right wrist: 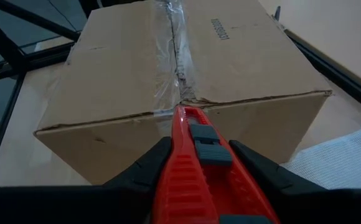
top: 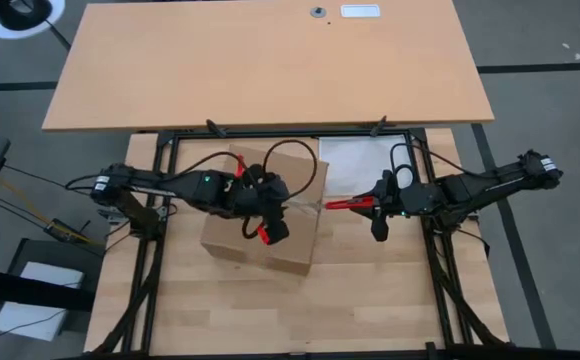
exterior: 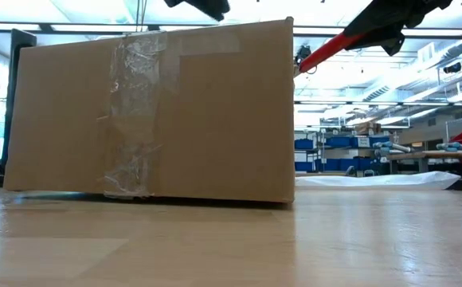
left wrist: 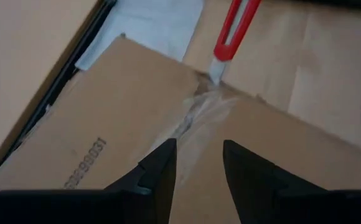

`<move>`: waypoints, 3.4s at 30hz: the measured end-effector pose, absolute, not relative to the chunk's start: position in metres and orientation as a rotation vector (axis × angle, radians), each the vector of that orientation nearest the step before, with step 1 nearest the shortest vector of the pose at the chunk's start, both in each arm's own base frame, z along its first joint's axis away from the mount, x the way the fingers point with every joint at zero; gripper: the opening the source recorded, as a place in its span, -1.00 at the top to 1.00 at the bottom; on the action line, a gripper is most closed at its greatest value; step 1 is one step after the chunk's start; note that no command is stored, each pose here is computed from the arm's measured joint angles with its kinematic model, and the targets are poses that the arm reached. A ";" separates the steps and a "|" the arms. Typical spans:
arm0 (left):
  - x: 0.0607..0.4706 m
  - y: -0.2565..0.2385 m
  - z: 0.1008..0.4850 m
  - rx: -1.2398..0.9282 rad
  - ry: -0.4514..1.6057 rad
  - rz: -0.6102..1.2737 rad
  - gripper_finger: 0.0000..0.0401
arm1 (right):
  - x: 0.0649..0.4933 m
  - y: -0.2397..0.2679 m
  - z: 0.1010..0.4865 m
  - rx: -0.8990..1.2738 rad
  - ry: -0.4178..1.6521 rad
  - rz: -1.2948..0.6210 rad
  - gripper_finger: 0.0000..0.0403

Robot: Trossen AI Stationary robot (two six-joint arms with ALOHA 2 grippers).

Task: Unpack boxes
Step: Open the cardboard box using the red cutter

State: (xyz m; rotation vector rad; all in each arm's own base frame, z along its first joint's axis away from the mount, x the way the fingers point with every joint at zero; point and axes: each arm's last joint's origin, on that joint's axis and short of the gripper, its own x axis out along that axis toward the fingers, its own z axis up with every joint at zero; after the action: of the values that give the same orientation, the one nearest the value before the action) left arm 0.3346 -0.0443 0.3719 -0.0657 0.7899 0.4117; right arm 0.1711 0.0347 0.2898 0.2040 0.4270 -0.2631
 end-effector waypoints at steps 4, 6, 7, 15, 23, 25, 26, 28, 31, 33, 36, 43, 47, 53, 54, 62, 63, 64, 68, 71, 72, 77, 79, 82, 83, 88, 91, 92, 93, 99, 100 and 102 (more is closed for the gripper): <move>0.340 -0.045 0.376 -0.097 0.719 0.404 0.30 | 0.171 0.035 0.290 0.204 0.427 -0.264 0.31; 0.343 -0.046 0.379 -0.113 0.679 0.398 0.30 | 0.171 0.035 0.290 0.204 0.427 -0.264 0.31; 0.345 -0.046 0.380 -0.122 0.656 0.395 0.30 | 0.171 0.035 0.290 0.204 0.427 -0.264 0.31; 0.357 -0.048 0.398 -0.202 0.437 0.362 0.30 | 0.171 0.034 0.290 0.204 0.427 -0.264 0.31; 0.366 -0.050 0.419 -0.284 0.204 0.325 0.30 | 0.171 0.035 0.290 0.204 0.427 -0.264 0.31; 0.367 -0.050 0.424 -0.298 0.162 0.318 0.30 | 0.171 0.035 0.290 0.205 0.427 -0.264 0.31; 0.368 -0.050 0.425 -0.305 0.143 0.314 0.30 | 0.171 0.035 0.290 0.204 0.427 -0.264 0.31; 0.368 -0.050 0.430 -0.319 0.101 0.307 0.30 | 0.171 0.035 0.290 0.205 0.427 -0.264 0.31; 0.369 -0.050 0.435 -0.339 0.042 0.296 0.30 | 0.171 0.035 0.290 0.205 0.427 -0.264 0.31; 0.369 -0.051 0.437 -0.344 0.026 0.294 0.30 | 0.171 0.035 0.290 0.205 0.427 -0.264 0.30; 0.369 -0.051 0.438 -0.348 0.015 0.291 0.30 | 0.171 0.035 0.290 0.205 0.427 -0.262 0.31; 0.369 -0.051 0.438 -0.347 0.018 0.292 0.30 | 0.169 0.035 0.292 0.199 0.420 -0.245 0.31; 0.369 -0.051 0.438 -0.347 0.018 0.292 0.30 | 0.168 0.035 0.292 0.186 0.419 -0.241 0.31; 0.369 -0.051 0.438 -0.346 0.019 0.292 0.30 | 0.168 0.035 0.292 0.129 0.429 -0.229 0.31; 0.369 -0.051 0.438 -0.346 0.019 0.292 0.30 | 0.167 0.035 0.292 0.125 0.428 -0.228 0.31; 0.369 -0.051 0.438 -0.349 0.012 0.290 0.30 | 0.162 0.033 0.295 0.079 0.418 -0.225 0.31; 0.369 -0.051 0.438 -0.353 0.010 0.290 0.30 | 0.162 0.033 0.295 0.074 0.419 -0.224 0.31; 0.369 -0.051 0.438 -0.353 0.014 0.285 0.30 | 0.162 0.033 0.295 0.068 0.422 -0.223 0.31; 0.370 -0.052 0.436 -0.341 0.050 0.225 0.30 | 0.163 0.034 0.290 0.040 0.467 -0.227 0.30; 0.368 -0.054 0.427 -0.321 0.154 0.193 0.30 | 0.165 0.034 0.288 0.050 0.478 -0.234 0.31; 0.367 -0.054 0.422 -0.308 0.207 0.193 0.30 | 0.165 0.034 0.288 0.052 0.476 -0.235 0.31; 0.355 -0.063 0.396 -0.229 0.500 0.186 0.30 | 0.171 0.036 0.287 0.054 0.469 -0.233 0.31; 0.348 -0.071 0.387 -0.187 0.609 0.168 0.30 | 0.174 0.037 0.286 0.051 0.470 -0.230 0.30; 0.339 -0.083 0.379 -0.118 0.714 0.135 0.30 | 0.177 0.038 0.285 0.048 0.470 -0.222 0.31; 0.336 -0.087 0.377 -0.090 0.743 0.120 0.30 | 0.177 0.038 0.285 0.049 0.468 -0.220 0.31; 0.330 -0.111 0.356 0.011 0.874 0.060 0.30 | 0.179 0.039 0.284 0.043 0.475 -0.202 0.31; 0.337 -0.127 0.341 0.062 0.909 0.019 0.30 | 0.180 0.040 0.284 0.045 0.479 -0.191 0.30; 0.340 -0.132 0.335 0.091 0.921 0.005 0.30 | 0.180 0.040 0.284 0.046 0.479 -0.189 0.30; 0.343 -0.136 0.331 0.117 0.917 -0.013 0.30 | 0.180 0.040 0.284 0.046 0.480 -0.188 0.31; 0.362 -0.150 0.301 0.264 0.928 0.053 0.30 | 0.180 0.040 0.284 0.048 0.482 -0.184 0.31; 0.364 -0.150 0.298 0.287 0.930 0.068 0.30 | 0.180 0.040 0.283 0.049 0.484 -0.181 0.31; 0.368 -0.150 0.292 0.315 0.930 0.081 0.30 | 0.181 0.040 0.283 0.049 0.486 -0.178 0.30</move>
State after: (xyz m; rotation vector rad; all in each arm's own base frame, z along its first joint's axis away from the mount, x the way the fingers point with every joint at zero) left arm 0.3678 -0.1502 0.2922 0.3152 0.9303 0.0813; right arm 0.1807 0.0405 0.2828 0.0486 0.4865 -0.1776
